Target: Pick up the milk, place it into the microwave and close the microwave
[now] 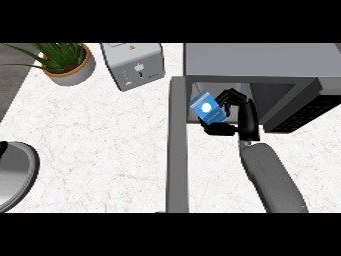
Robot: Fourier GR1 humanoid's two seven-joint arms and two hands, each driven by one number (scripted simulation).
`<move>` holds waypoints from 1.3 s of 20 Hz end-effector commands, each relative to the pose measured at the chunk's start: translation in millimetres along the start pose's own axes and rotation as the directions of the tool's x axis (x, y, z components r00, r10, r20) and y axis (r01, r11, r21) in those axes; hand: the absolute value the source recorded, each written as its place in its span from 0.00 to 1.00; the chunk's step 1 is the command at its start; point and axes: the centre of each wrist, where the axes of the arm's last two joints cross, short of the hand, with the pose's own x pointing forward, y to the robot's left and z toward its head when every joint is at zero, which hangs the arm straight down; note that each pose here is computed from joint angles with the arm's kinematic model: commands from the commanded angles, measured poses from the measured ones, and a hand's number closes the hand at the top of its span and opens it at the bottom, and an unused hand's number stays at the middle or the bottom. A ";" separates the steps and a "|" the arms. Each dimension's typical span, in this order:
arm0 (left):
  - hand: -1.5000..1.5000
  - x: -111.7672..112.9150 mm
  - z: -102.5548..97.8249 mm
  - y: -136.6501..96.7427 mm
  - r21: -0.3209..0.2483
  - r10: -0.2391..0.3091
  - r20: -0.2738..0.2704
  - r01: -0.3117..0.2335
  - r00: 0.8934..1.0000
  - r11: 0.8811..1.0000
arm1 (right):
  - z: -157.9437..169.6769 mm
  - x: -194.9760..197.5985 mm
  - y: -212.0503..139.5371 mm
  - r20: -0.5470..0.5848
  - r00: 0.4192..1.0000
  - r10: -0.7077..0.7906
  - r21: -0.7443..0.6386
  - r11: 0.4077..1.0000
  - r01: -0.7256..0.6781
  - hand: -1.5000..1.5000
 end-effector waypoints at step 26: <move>0.00 -7.2 -20.0 5.4 -0.073 -0.056 0.010 0.057 0.998 0.996 | -96.9 6.2 -38.8 -0.034 0.869 0.494 -0.045 0.868 -0.495 0.00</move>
